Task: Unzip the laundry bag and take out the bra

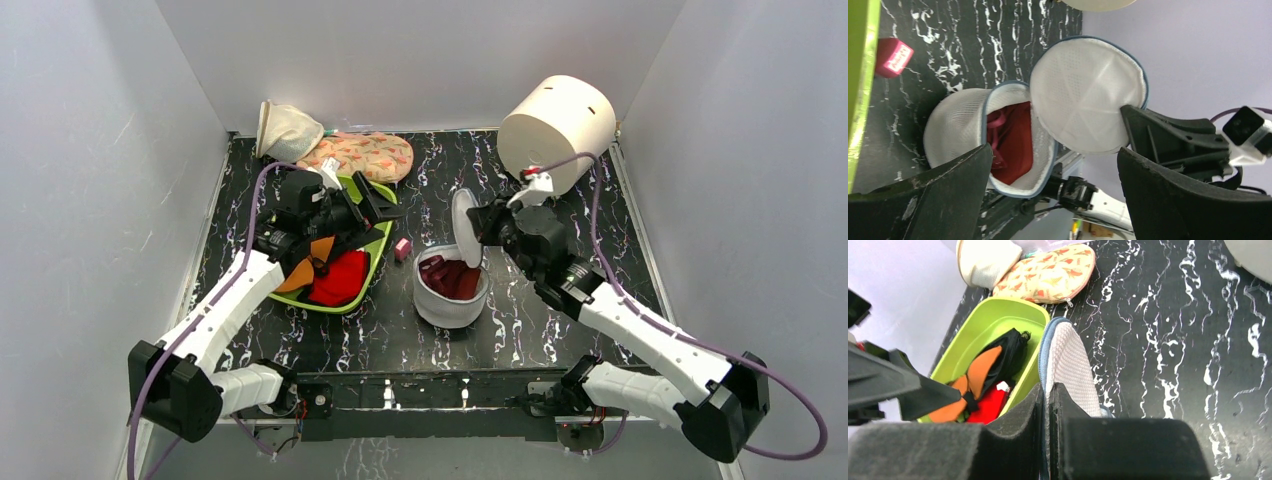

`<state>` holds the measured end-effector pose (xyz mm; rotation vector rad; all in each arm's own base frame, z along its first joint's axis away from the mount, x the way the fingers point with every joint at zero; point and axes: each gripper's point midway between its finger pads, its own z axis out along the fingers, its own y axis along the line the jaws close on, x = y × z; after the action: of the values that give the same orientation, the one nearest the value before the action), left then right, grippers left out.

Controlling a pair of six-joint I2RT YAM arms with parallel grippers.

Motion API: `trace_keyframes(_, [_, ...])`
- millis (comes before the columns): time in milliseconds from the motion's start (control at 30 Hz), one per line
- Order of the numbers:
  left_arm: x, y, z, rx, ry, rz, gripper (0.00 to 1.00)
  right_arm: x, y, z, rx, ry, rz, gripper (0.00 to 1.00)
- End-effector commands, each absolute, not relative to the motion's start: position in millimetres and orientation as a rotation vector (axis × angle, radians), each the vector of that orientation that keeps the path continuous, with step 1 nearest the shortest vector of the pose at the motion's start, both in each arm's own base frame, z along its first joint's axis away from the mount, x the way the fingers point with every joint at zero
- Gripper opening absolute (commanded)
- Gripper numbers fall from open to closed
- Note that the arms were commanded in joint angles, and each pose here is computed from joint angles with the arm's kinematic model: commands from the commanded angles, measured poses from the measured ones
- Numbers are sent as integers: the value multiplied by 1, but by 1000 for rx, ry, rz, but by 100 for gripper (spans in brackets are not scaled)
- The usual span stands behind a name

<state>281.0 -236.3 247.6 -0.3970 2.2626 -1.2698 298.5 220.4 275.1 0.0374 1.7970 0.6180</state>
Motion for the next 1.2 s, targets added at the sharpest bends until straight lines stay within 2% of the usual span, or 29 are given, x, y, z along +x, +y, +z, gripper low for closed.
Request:
trace_keyframes(0, [265, -239, 219, -235, 2365, -1207, 93, 299, 207, 299, 320, 1691, 843, 0])
trace_keyframes(267, [234, -284, 174, 20, 2527, -1145, 93, 299, 191, 282, 388, 1723, 819, 0])
trace_keyframes(400, [230, -299, 152, 100, 2581, -1007, 78, 297, 178, 276, 387, 1739, 740, 0])
trace_keyframes(500, [234, -294, 140, 87, 2598, -919, 62, 299, 156, 259, 378, 1778, 565, 0])
trace_keyframes(567, [235, -292, 135, 95, 2603, -894, 58, 298, 134, 243, 387, 1806, 414, 0])
trace_keyframes(600, [234, -290, 132, 101, 2613, -884, 56, 296, 122, 234, 398, 1822, 332, 4])
trace_keyframes(667, [230, -291, 126, 116, 2640, -890, 54, 292, 97, 217, 423, 1848, 171, 20])
trace_keyframes(767, [223, -292, 119, 120, 2670, -915, 51, 283, 71, 201, 435, 1884, -17, 38])
trace_keyframes(833, [221, -292, 119, 113, 2667, -928, 49, 281, 65, 201, 418, 1901, -64, 48])
trace_keyframes(967, [225, -288, 134, 128, 2607, -917, 48, 275, 53, 211, 427, 1893, -131, 76])
trace_keyframes(1067, [227, -286, 141, 151, 2592, -895, 49, 279, 59, 237, 392, 1838, -62, 96])
trace_keyframes(1167, [228, -285, 145, 173, 2590, -884, 49, 285, 80, 264, 271, 1777, 70, 98])
